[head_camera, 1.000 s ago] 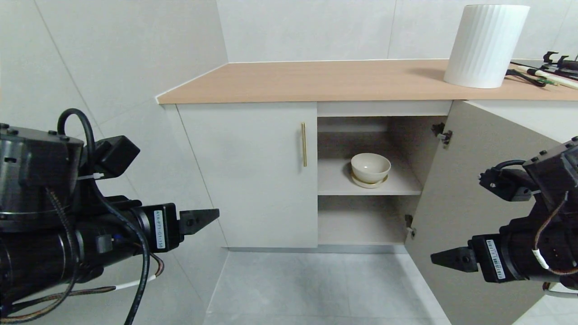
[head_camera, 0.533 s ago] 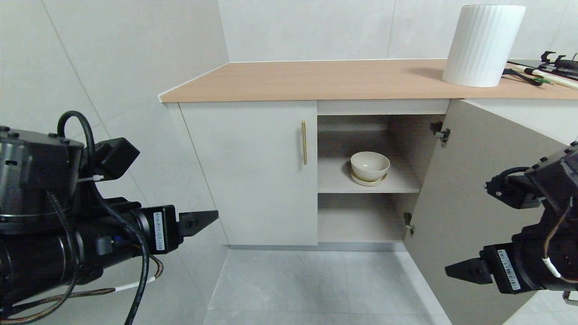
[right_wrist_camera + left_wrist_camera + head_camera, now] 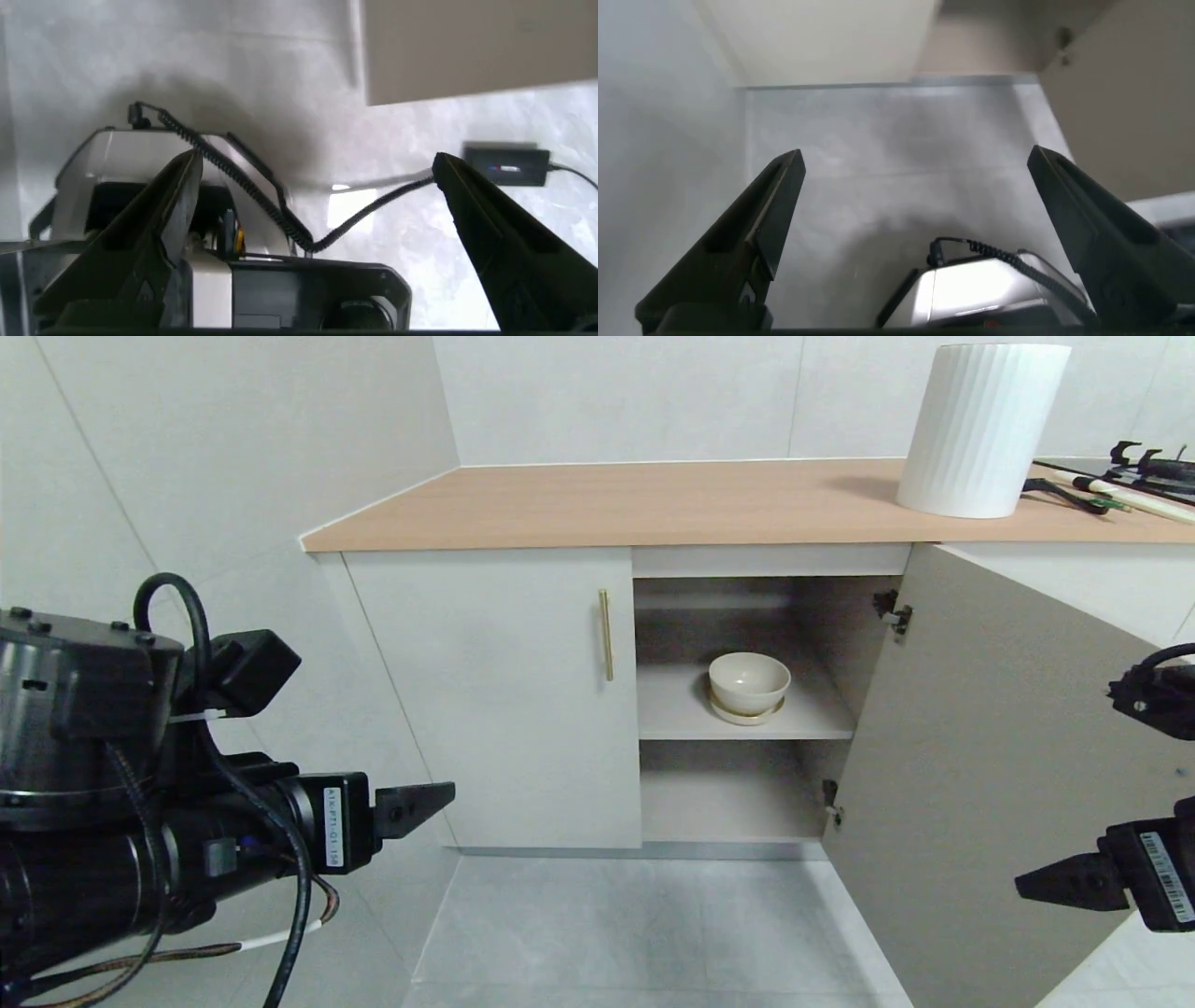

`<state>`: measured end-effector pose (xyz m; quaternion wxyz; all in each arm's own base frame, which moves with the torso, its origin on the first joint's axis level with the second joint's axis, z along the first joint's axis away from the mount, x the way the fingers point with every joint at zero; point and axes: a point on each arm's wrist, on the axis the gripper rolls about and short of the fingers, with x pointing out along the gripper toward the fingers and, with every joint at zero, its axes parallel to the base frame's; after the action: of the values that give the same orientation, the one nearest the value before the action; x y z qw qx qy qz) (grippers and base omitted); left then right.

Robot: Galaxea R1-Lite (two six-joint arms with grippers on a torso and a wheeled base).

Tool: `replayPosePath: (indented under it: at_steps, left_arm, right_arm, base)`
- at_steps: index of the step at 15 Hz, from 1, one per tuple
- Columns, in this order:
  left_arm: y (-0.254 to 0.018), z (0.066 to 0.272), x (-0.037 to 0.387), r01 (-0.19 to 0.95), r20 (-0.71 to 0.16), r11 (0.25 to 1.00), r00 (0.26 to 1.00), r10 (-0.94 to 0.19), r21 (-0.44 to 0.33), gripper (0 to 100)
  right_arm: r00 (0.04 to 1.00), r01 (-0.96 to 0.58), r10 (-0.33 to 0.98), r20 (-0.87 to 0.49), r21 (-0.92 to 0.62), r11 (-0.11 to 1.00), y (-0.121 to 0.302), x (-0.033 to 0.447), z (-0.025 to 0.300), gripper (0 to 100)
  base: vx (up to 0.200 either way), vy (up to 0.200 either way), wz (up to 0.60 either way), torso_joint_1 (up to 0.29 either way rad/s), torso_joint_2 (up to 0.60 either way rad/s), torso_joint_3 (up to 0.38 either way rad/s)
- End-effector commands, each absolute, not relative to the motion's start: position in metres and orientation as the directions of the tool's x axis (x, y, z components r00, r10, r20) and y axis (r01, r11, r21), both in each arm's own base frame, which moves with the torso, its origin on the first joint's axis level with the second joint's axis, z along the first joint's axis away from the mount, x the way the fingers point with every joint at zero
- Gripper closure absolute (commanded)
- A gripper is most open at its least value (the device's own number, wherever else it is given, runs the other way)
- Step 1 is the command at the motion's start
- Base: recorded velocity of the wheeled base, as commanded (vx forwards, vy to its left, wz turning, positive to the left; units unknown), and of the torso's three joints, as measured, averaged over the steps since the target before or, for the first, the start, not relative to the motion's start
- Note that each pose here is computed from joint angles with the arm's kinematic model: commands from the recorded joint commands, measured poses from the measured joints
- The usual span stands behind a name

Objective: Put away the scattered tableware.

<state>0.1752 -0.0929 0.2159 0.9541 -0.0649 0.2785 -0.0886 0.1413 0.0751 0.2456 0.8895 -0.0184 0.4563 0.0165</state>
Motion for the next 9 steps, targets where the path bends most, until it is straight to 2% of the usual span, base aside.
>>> replayPosePath:
  at_steps: [1,6,8,9]
  left_arm:
    - [-0.0929,0.2153,0.1758,0.13,-0.522,0.976,0.829,-0.203,-0.172,0]
    - [-0.0931,0.2146,0.176,0.13,-0.524,0.977,0.827,-0.202,-0.171,0]
    - [-0.0929,0.2133,0.1757,0.13,-0.528,0.977,0.825,-0.202,-0.17,0]
    - [-0.0929,0.2133,0.1757,0.13,-0.528,0.977,0.825,-0.202,-0.17,0]
  right_arm:
    - [0.582,-0.026,0.0,-0.813,-0.019,0.999,0.072,0.1425,0.2468,0]
    - [0.571,0.013,-0.042,-0.82,-0.042,0.999,0.0665,0.1433,0.2485,0]
    - [0.508,0.01,-0.075,-0.858,-0.081,0.997,0.0644,0.1397,0.248,0]
    - [0.505,0.015,-0.078,-0.859,-0.082,0.997,0.0638,0.14,0.2501,0]
  base:
    - [0.0,-0.2,0.0,-0.007,0.0,0.007]
    - [0.0,-0.2,0.0,-0.001,0.0,0.002]
    - [0.0,0.0,0.0,0.0,0.0,0.0]
    - [0.0,0.0,0.0,0.0,0.0,0.0]
